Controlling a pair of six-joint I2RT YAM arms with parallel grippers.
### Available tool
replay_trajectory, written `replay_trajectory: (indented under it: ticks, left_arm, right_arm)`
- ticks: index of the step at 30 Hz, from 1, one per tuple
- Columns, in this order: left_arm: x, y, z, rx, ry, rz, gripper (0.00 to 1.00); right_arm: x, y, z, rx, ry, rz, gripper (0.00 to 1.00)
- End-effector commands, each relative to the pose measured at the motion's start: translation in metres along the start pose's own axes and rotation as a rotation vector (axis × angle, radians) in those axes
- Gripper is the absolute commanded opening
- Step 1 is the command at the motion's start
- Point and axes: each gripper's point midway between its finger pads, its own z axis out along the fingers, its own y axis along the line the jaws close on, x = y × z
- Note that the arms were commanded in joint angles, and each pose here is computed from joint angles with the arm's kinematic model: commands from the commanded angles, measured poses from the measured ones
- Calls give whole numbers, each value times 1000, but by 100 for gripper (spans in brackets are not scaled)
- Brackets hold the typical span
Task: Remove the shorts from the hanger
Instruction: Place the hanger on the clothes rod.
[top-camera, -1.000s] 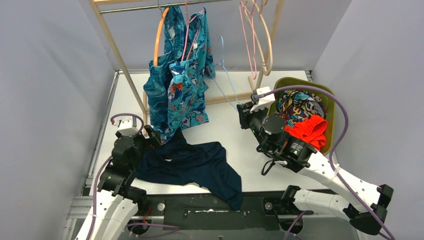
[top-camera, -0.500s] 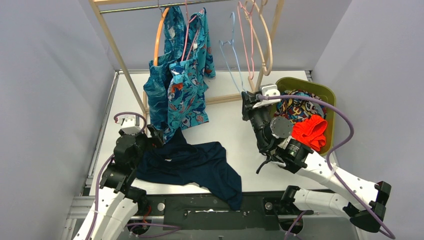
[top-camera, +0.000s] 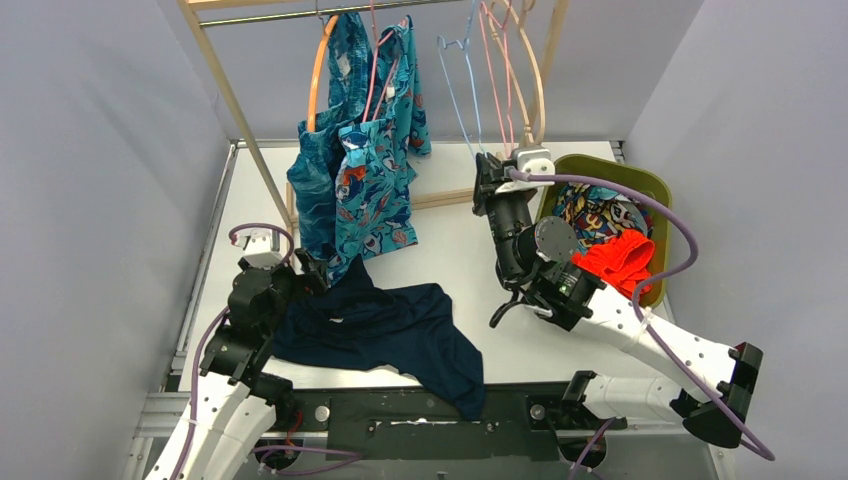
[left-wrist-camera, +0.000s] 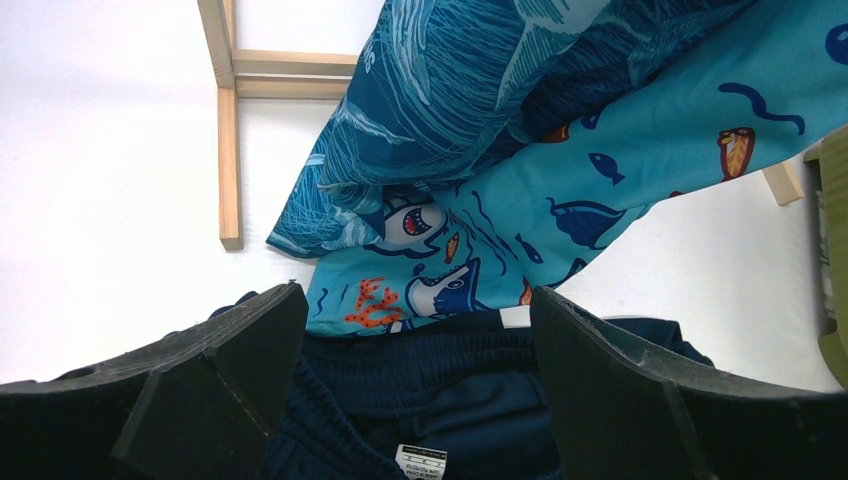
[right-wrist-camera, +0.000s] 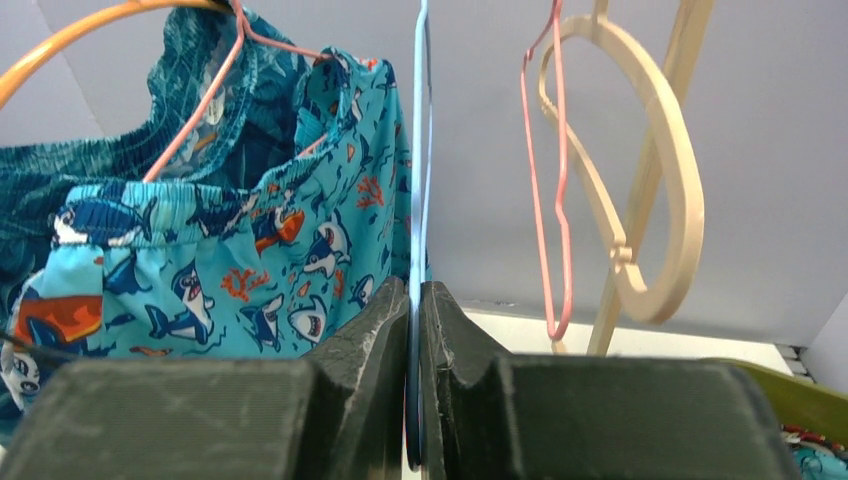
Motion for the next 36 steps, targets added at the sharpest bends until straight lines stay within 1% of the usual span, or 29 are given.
replay_trajectory:
  ticks: [1, 5, 7, 11, 14, 16, 19, 21, 24, 26, 27, 28, 31, 36]
  left_arm:
    - [-20, -6, 1, 25, -69, -3, 83]
    - [-20, -4, 2, 15, -73, -4, 83]
    - [-20, -5, 2, 16, -73, -4, 83]
    - [-22, -2, 1, 3, -76, -3, 83]
    - [-23, 0, 0, -5, -86, -6, 83]
    - [-24, 0, 0, -8, -90, -7, 83]
    - [-25, 1, 0, -10, -92, -8, 83]
    - [-24, 1, 0, -11, -90, -8, 83]
    - [-24, 1, 0, -10, -89, -8, 83]
    - [-26, 1, -1, -10, -97, -10, 83]
    - [-27, 2, -2, -11, -101, -11, 83]
    - [-29, 2, -2, -14, -108, -13, 83]
    - [-32, 5, -5, -21, -129, -18, 83]
    - [-31, 3, -4, -12, -123, -19, 83]
  right_arm:
    - [-58, -8, 10, 51, -126, 44, 0]
    - [-61, -5, 17, 52, -126, 17, 0]
    - [-58, -6, 25, 67, -90, -4, 0]
    - [-28, -6, 49, 104, 89, -91, 0]
    - [2, 8, 63, 11, 220, -72, 1]
    - [17, 11, 63, 4, 269, -82, 2]
    - [28, 5, 56, 25, 285, -53, 7]
    - [29, -1, 51, 44, 277, -37, 13]
    - [25, -10, 46, 61, 265, -28, 29]
    - [23, -15, 42, 74, 265, -25, 50]
    - [23, -17, 40, 75, 267, -23, 58]
    - [22, -18, 39, 74, 268, -21, 63]
    - [22, -17, 33, 42, 273, -6, 74]
    - [17, -2, 17, -103, 253, 32, 82]
